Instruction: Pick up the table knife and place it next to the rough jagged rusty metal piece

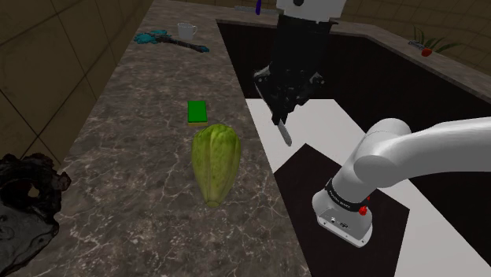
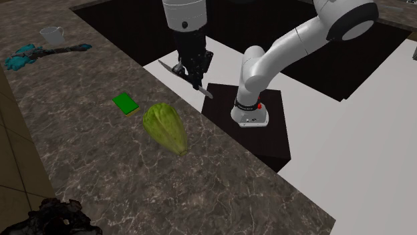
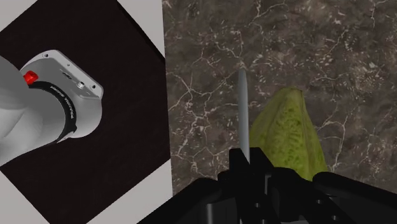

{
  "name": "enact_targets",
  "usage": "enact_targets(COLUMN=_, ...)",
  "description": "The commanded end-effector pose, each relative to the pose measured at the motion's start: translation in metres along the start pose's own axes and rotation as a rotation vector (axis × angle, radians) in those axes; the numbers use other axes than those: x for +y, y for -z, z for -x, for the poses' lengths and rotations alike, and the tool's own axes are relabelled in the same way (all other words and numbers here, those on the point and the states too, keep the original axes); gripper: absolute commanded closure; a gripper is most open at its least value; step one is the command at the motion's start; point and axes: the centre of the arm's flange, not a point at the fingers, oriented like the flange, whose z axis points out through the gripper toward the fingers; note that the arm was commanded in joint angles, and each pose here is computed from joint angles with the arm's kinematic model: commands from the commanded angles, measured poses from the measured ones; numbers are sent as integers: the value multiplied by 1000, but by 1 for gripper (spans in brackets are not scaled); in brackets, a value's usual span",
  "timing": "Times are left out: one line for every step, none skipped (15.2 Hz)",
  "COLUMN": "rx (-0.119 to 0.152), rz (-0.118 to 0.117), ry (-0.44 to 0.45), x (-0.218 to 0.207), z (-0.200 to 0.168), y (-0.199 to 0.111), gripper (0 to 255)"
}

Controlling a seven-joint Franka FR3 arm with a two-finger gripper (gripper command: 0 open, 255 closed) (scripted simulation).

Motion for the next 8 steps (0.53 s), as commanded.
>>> enact_targets(rx=0, rz=0, ry=0, x=0, z=2, y=12, gripper=255)
enact_targets(rx=0, rz=0, ry=0, x=0, z=2, y=17, gripper=255)
enact_targets(rx=0, rz=0, ry=0, x=0, z=3, y=22, gripper=255)
enact_targets(rx=0, rz=0, ry=0, x=0, z=3, y=27, gripper=255)
enact_targets(rx=0, rz=0, ry=0, x=0, z=3, y=27, gripper=255)
enact_targets(rx=0, rz=0, ry=0, x=-13, z=6, y=27, gripper=255)
enact_targets(rx=0, rz=0, ry=0, x=-26, z=9, y=27, gripper=255)
enact_targets(rx=0, rz=0, ry=0, x=-38, z=12, y=26, gripper=255)
